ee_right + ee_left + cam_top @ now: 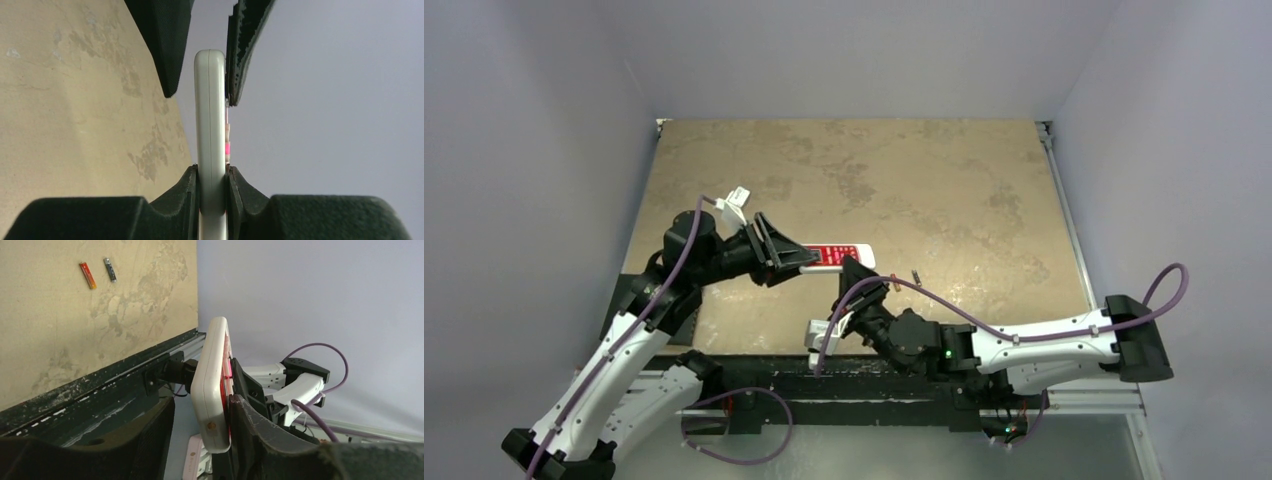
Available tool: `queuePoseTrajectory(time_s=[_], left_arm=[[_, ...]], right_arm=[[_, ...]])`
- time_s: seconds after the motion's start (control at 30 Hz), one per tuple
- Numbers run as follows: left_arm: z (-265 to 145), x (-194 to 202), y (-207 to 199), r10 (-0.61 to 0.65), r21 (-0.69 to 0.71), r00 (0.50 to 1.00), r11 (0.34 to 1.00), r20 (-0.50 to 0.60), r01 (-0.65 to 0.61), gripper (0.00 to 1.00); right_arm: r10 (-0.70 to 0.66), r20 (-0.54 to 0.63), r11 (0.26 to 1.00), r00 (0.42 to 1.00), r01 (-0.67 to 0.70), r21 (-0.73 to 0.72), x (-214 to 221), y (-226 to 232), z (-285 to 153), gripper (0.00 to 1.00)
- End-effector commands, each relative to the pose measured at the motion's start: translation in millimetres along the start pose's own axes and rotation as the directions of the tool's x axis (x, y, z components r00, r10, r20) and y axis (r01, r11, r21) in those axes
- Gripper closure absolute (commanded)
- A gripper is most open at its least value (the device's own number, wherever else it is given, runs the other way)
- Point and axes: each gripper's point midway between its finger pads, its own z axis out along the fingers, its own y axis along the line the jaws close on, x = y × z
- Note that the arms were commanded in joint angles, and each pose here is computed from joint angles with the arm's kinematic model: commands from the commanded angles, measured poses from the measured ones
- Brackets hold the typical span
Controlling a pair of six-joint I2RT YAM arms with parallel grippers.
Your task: Load the batteries into the remote control
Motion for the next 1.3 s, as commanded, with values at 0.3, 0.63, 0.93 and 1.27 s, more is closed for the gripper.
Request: queuePoseTrajectory(time_s=[0.3,0.63,0.93,1.27], left_arm=[[-9.6,4.6,-14.2,0.396,0.103,0.918,0.914,-0.005,-0.393,0.29],[-15.6,-6.7,7.1,0.606,-0.039,0.792,0.792,-0.068,-0.609,0.01],[-34.2,-14.4,-14.5,0.765,-0.017,0.644,0.644,0.031,-0.765,0.01],[-42.5,-8.5,4.2,0.848,-0.022,0.531,0.53,-0.007,-0.848,0.01]], right_arm=[[0.292,-0.154,0.953,0.944,-0.301,-0.039,29.7,-14.7,-27.8,1.0],[0.563,-0.199,0.796,0.802,-0.591,-0.131,15.2,-17.9,-45.3,1.0],[0.721,-0.223,0.621,0.656,-0.754,-0.214,-2.2,-10.9,-58.1,1.0],[0.764,-0.355,0.406,0.539,-0.829,-0.384,-7.6,-3.9,-40.8,1.0]])
